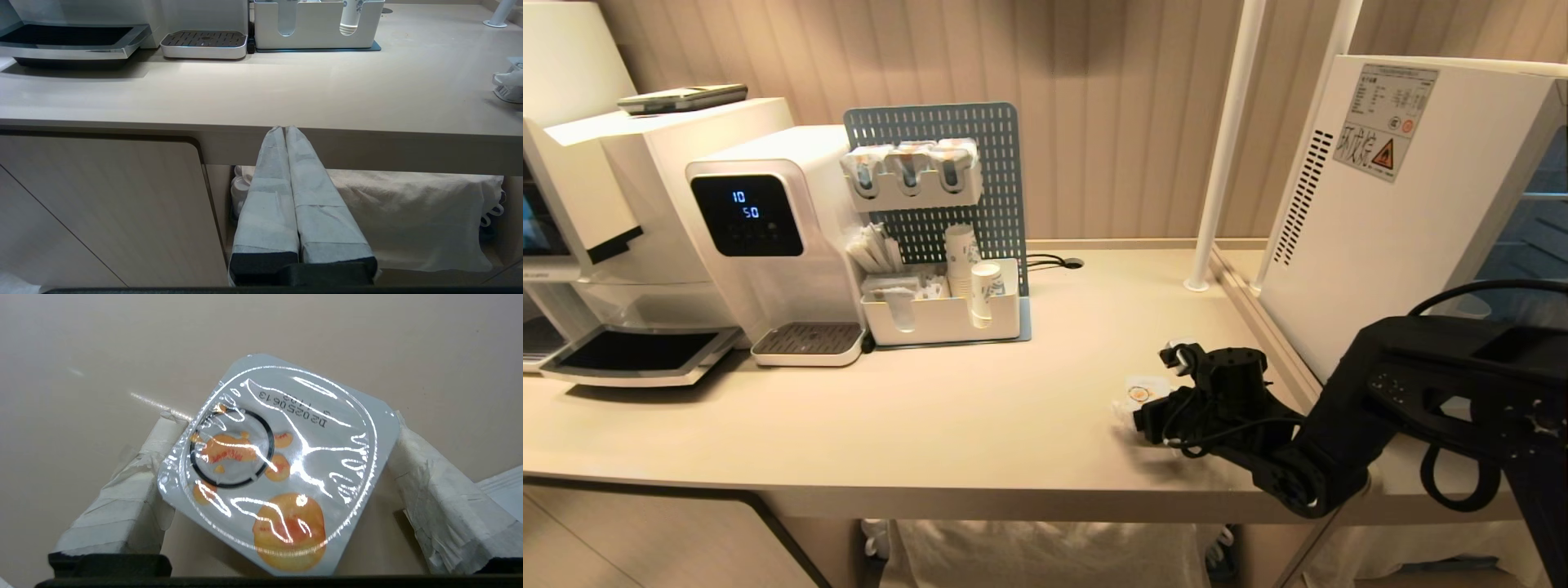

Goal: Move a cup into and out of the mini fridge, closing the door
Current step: Put the yoghurt in the freezer

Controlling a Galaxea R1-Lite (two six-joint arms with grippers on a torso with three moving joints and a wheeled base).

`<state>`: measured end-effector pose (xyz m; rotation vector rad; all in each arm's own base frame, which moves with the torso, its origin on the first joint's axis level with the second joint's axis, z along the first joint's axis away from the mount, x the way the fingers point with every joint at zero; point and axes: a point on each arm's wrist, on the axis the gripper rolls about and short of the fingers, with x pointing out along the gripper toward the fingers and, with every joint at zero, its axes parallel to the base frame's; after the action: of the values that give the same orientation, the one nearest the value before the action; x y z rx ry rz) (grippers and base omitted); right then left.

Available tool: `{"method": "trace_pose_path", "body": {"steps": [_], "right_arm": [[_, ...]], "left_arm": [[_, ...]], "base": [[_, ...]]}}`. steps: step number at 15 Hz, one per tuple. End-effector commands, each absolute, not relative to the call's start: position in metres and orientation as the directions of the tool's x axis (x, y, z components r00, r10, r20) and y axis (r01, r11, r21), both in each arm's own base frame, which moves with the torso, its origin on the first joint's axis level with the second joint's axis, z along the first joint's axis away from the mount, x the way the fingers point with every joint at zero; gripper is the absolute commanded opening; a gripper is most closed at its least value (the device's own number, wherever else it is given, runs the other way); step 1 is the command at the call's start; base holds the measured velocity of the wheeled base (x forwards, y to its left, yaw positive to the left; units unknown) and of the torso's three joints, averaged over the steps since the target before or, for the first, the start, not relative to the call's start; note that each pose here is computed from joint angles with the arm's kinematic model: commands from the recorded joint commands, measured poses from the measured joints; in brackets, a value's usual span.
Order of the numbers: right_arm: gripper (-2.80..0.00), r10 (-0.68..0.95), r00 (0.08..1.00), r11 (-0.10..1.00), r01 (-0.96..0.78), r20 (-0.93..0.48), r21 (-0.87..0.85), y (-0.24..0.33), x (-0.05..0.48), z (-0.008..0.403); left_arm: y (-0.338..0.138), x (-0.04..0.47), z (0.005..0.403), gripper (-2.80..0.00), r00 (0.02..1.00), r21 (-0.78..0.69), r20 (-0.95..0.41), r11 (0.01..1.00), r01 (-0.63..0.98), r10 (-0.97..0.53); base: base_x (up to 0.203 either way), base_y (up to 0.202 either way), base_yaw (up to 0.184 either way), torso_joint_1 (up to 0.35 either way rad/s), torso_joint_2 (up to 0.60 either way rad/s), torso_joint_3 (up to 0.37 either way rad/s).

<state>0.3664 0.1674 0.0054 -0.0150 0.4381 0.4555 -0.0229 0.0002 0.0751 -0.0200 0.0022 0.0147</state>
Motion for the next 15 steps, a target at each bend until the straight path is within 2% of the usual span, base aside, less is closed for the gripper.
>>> {"method": "trace_pose_path", "body": {"steps": [1, 4, 5, 12, 15], "right_arm": [[0.00, 0.421, 0.811, 0.901, -0.427, -0.408, 0.081, 0.172, 0.375, 0.001], [0.00, 0.403, 0.818, 0.909, -0.411, -0.410, 0.073, 0.174, 0.385, 0.000], [-2.80, 0.397, 0.816, 0.911, -0.406, -0.420, 0.072, 0.174, 0.387, -0.004], [-2.80, 0.389, 0.817, 0.915, -0.397, -0.425, 0.075, 0.171, 0.389, 0.000], [-2.80, 0.391, 0.824, 0.915, -0.396, -0.410, 0.076, 0.168, 0.383, 0.013]], "left_arm": [[0.000, -0.023, 0.075, -2.80, 1.000, -0.021, -0.005, 1.000, -0.015, 0.015], [0.000, -0.023, 0.075, -2.80, 1.000, -0.022, -0.005, 1.000, -0.017, 0.017], [0.000, -0.023, 0.075, -2.80, 1.000, -0.023, -0.006, 1.000, -0.017, 0.017], [0.000, -0.023, 0.075, -2.80, 1.000, -0.024, -0.005, 1.000, -0.017, 0.017], [0.000, -0.023, 0.075, -2.80, 1.000, -0.024, -0.005, 1.000, -0.017, 0.017]], "base": [[0.000, 0.000, 0.000, 0.000, 0.00, 0.000], [0.000, 0.000, 0.000, 0.000, 0.00, 0.000], [0.000, 0.000, 0.000, 0.000, 0.00, 0.000], [0.000, 0.000, 0.000, 0.000, 0.00, 0.000], [0.000, 0.000, 0.000, 0.000, 0.00, 0.000]]}}
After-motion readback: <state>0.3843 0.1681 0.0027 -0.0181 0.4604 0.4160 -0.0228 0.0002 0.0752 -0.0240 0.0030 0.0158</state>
